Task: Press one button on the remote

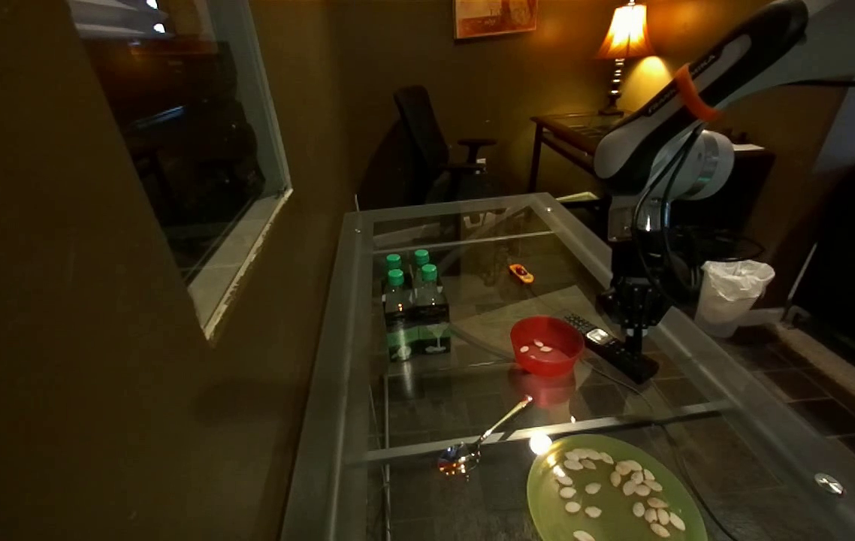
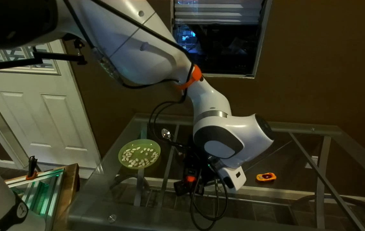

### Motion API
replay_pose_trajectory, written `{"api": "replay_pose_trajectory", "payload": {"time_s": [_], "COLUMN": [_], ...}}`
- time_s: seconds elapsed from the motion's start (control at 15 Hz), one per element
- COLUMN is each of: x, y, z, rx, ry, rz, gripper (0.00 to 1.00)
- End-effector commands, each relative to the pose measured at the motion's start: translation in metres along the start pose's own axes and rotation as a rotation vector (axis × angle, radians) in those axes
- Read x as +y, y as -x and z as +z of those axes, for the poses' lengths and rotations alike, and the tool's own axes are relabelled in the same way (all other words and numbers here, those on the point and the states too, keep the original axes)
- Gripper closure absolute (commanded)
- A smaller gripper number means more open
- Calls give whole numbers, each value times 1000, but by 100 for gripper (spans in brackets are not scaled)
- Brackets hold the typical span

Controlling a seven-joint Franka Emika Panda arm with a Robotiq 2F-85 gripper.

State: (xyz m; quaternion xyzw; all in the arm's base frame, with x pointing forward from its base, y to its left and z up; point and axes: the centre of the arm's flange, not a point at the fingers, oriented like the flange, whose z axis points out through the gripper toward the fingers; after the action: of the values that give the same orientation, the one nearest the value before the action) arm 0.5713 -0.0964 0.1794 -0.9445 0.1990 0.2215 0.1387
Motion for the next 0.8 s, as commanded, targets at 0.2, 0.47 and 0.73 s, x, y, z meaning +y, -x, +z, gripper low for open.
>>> {"api": "replay_pose_trajectory", "payload": {"time_s": [0.2,0.47,0.73], "x": [-7,-11,-13], "y": [12,18,27], "z": [18,13,8], "rx": [45,65,83], "ry": [73,77,68], "rz": [-22,-28,-32], "gripper": [100,100,100]}}
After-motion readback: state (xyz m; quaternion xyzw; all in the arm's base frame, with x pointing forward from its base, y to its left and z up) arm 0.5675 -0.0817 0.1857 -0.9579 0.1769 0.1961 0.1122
